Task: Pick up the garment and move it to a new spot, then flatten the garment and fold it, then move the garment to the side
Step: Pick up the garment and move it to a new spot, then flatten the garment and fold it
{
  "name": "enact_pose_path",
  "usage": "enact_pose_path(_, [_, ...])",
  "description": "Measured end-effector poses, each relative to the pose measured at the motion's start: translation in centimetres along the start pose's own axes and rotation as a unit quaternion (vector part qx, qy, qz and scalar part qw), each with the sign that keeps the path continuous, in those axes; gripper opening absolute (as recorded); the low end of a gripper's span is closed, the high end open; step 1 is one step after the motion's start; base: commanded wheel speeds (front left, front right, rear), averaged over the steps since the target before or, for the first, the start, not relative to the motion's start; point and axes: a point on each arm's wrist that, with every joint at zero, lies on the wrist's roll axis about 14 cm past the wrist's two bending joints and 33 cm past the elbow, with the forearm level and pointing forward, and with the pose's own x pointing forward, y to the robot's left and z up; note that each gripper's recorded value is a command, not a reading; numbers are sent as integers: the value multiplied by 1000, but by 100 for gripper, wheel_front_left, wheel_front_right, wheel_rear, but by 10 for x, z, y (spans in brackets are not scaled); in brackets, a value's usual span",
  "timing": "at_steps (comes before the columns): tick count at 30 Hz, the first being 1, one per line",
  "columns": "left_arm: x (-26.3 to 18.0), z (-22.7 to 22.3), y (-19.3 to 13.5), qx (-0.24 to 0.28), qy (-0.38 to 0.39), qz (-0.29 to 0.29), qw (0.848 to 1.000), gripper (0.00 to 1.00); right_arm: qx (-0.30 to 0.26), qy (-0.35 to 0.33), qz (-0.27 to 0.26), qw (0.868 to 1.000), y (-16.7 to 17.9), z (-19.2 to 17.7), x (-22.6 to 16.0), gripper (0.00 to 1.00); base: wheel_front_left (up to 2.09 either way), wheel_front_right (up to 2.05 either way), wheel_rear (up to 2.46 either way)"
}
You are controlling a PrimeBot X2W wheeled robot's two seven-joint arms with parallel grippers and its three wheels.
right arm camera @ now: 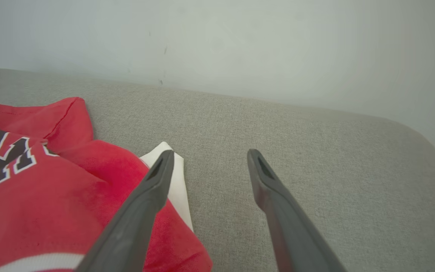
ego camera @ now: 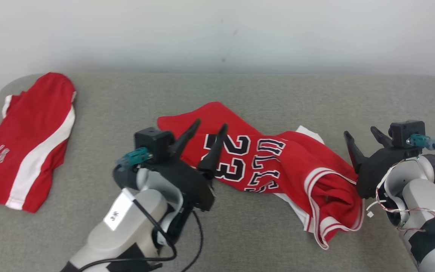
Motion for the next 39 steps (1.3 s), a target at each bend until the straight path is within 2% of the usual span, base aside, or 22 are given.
enact_pose_path(2, [-4, 1, 10, 2, -4, 12, 1000, 100, -1, 7, 4, 1000, 3, -1, 4, 100, 0, 0, 0])
enact_pose_path(7, [-32, 3, 61, -3, -13, 85, 996, 100, -7, 51, 22, 998, 17, -15, 21, 100, 0, 0, 0])
enact_pose_path(13, [-76, -11, 114, -26, -11, 182, 983, 100, -9, 97, 38, 995, 32, -32, 34, 100, 0, 0, 0])
enact_pose_path(17, [-88, -7, 121, -26, -24, 202, 979, 100, -18, 122, 39, 992, 32, -38, 42, 100, 0, 0, 0])
enact_pose_path(23, [-93, 3, 115, -29, -51, 207, 977, 100, -23, 152, 42, 987, 36, -45, 55, 100, 0, 0, 0])
enact_pose_path(28, [-98, 9, 116, -30, -66, 216, 974, 100, -25, 199, 44, 979, 40, -67, 60, 100, 0, 0, 0])
enact_pose_path(29, [-99, 10, 118, -29, -68, 219, 973, 100, -25, 211, 46, 976, 42, -73, 61, 97, 0, 0, 0])
enact_pose_path(30, [-100, 11, 120, -26, -70, 222, 972, 100, -27, 220, 47, 974, 43, -78, 61, 80, 0, 0, 0])
enact_pose_path(31, [-101, 12, 121, -22, -72, 224, 972, 100, -27, 228, 49, 972, 45, -82, 62, 80, 0, 0, 0])
enact_pose_path(32, [-103, 13, 123, -21, -74, 228, 971, 100, -28, 234, 51, 970, 47, -85, 63, 52, 0, 0, 0])
enact_pose_path(33, [-104, 13, 125, -23, -76, 232, 970, 100, -30, 236, 54, 970, 50, -85, 66, 0, 0, 0, 0])
enact_pose_path(39, [-114, 10, 139, -24, -76, 259, 963, 100, -36, 232, 76, 969, 68, -79, 77, 0, 0, 0, 0])
